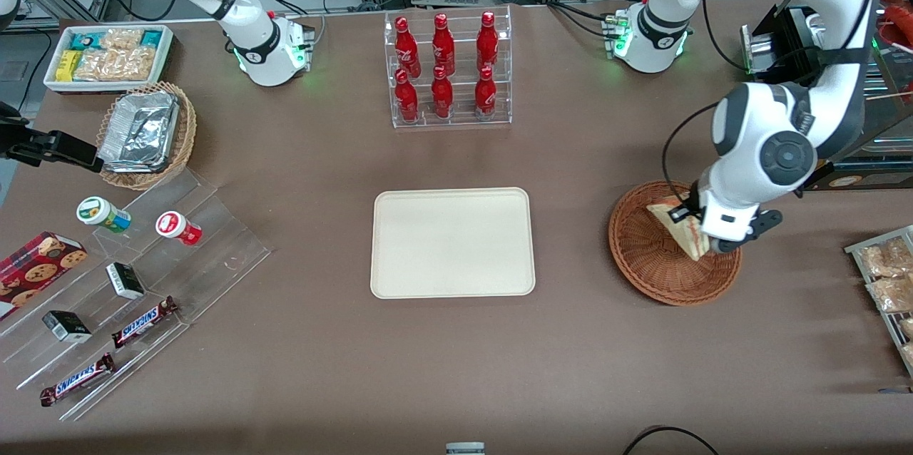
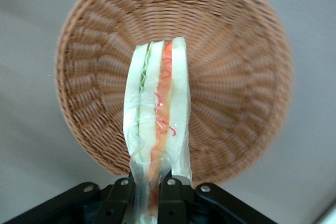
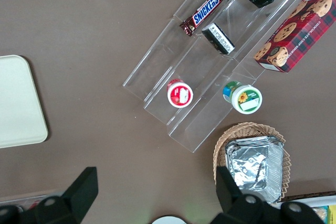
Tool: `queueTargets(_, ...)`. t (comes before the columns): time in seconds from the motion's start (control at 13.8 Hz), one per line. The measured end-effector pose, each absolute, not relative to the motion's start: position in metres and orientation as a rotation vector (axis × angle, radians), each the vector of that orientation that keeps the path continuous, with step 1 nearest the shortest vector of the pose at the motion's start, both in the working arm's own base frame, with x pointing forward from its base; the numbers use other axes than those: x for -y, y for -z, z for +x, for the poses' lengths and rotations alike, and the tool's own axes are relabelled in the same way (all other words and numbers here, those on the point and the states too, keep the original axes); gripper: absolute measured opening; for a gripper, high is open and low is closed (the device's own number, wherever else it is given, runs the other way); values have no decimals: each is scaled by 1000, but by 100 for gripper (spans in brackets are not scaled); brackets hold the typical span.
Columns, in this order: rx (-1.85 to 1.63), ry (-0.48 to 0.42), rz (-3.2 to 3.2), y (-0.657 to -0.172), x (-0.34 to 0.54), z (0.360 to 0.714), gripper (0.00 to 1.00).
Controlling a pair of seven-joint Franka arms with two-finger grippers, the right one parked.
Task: Place sandwich from basket to tray
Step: 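Lift the sandwich and carry it with the left gripper over the tray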
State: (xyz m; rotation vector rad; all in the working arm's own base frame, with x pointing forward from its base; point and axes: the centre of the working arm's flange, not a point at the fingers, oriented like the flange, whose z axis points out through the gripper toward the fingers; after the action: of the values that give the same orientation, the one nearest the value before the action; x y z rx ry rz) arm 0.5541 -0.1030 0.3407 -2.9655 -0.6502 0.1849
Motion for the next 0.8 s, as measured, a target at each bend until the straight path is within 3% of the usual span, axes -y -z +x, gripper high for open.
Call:
queueTargets(0.51,144,-74,-3041,-365,275,518,15)
queueTargets(0.8,-56,-68,-3054,-350,356,503,15)
